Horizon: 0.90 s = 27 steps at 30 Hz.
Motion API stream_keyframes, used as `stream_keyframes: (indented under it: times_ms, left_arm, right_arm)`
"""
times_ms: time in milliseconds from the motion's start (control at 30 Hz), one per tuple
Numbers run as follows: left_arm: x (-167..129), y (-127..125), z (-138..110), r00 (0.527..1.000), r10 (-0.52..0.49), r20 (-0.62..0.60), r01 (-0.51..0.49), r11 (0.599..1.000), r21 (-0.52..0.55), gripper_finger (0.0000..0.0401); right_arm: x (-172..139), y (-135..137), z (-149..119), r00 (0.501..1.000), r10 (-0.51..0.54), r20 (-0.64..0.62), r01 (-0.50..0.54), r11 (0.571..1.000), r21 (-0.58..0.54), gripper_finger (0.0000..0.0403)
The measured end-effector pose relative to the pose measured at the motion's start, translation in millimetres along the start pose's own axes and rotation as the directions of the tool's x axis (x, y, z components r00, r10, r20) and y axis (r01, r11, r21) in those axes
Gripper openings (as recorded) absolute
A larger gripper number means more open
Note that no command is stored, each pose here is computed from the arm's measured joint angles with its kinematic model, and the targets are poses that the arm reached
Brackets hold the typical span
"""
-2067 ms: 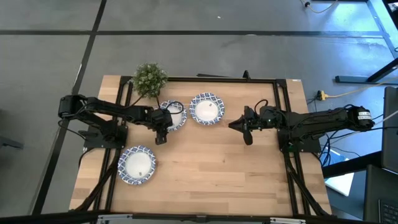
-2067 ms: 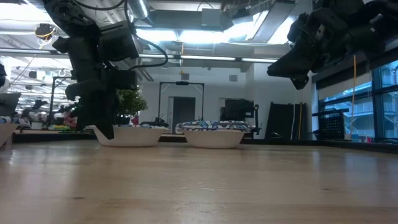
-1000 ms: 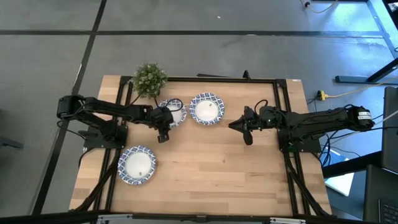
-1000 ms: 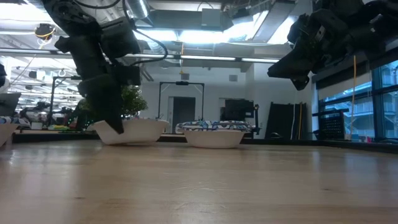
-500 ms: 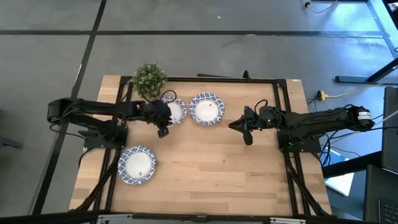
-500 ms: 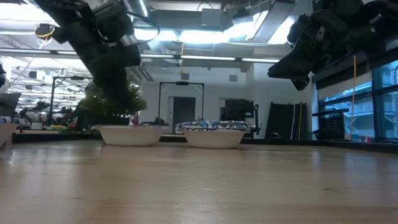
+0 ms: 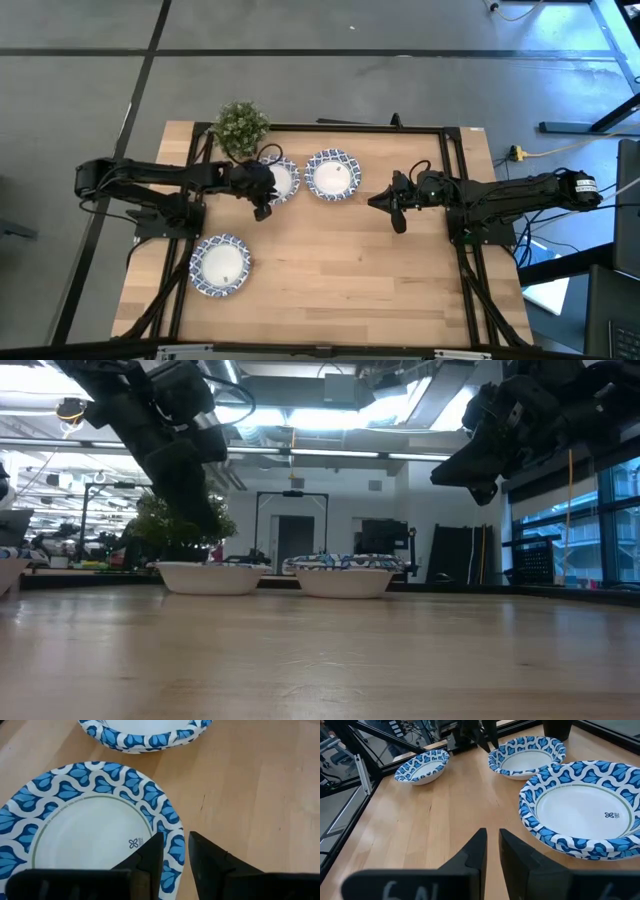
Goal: Nest bowls inside each other
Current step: Stack the white bowl on the other white bowl
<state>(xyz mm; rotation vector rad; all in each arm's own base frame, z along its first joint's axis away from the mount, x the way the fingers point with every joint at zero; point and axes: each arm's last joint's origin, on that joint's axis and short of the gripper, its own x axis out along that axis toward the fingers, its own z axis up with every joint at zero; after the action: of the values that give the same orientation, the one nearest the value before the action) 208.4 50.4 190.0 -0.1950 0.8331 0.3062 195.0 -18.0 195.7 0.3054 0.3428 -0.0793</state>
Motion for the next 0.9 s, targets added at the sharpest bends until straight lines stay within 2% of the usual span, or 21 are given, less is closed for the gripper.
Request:
stream_keyframes:
  times_ms: [200, 667, 900]
  left_arm:
    - [1.9, -0.4, -3.0, 0.999, 0.005, -0.033, -0.005, 1.000, 0.004, 0.0092]
    - [1.9, 0.4, -3.5, 0.999, 0.030, -0.036, -0.030, 1.000, -0.002, 0.0150]
    - [2.0, 0.0, 0.5, 1.000, 0.024, 0.005, -0.023, 0.996, -0.081, 0.0151]
  right_arm:
    - [0.0, 0.0, 0.0, 1.000, 0.000, 0.000, 0.000, 1.000, -0.001, 0.0051]
    - [0.0, 0.0, 0.0, 1.000, 0.000, 0.000, 0.000, 1.000, 0.001, 0.0051]
    - [0.0, -0.1, 0.0, 1.000, 0.000, 0.000, 0.000, 1.000, 0.000, 0.0051]
